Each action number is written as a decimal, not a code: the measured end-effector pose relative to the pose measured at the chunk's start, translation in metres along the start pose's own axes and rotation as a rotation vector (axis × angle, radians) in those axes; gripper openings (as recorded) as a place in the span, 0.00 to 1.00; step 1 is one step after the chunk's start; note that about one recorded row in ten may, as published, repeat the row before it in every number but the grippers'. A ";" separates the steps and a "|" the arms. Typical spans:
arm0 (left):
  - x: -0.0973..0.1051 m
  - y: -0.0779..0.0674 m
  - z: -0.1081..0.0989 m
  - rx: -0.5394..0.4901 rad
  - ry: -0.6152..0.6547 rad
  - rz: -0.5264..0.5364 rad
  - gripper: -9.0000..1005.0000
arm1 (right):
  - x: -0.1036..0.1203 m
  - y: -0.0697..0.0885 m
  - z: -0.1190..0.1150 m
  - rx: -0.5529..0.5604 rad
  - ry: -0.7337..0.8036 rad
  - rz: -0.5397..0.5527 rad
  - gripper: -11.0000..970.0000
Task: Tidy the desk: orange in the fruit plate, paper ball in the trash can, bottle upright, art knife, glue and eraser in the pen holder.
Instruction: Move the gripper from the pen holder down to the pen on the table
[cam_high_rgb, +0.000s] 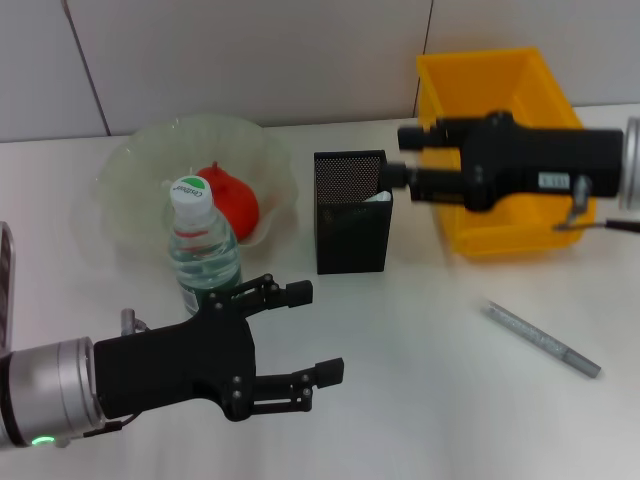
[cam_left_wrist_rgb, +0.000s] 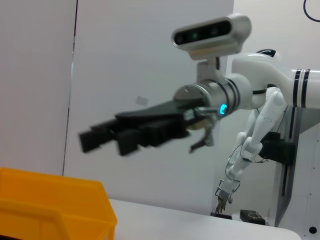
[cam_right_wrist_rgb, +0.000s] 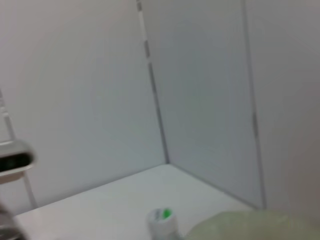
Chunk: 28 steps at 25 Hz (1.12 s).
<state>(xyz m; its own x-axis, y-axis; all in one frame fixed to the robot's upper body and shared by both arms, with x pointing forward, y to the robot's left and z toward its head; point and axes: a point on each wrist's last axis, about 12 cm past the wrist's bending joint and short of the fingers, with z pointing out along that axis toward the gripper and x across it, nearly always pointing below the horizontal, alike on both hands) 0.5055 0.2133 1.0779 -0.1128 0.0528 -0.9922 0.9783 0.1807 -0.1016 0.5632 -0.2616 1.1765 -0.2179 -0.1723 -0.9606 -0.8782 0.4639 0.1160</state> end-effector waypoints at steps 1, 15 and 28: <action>0.000 0.000 0.000 0.001 0.000 0.000 0.87 | 0.003 0.002 -0.002 -0.011 0.005 0.010 0.59; -0.001 0.002 0.002 0.001 0.000 0.004 0.87 | 0.031 0.008 -0.023 0.043 0.257 0.144 0.58; 0.004 0.001 0.001 -0.015 0.007 -0.021 0.87 | 0.036 0.011 -0.033 0.152 0.502 0.234 0.57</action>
<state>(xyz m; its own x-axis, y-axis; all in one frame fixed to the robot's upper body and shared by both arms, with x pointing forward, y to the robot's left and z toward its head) 0.5062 0.2129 1.0735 -0.1346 0.0556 -0.9893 0.9730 0.1965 -0.1213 0.5319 -0.2915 1.1515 -0.6071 -0.4241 -0.6720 -0.7193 0.6528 0.2378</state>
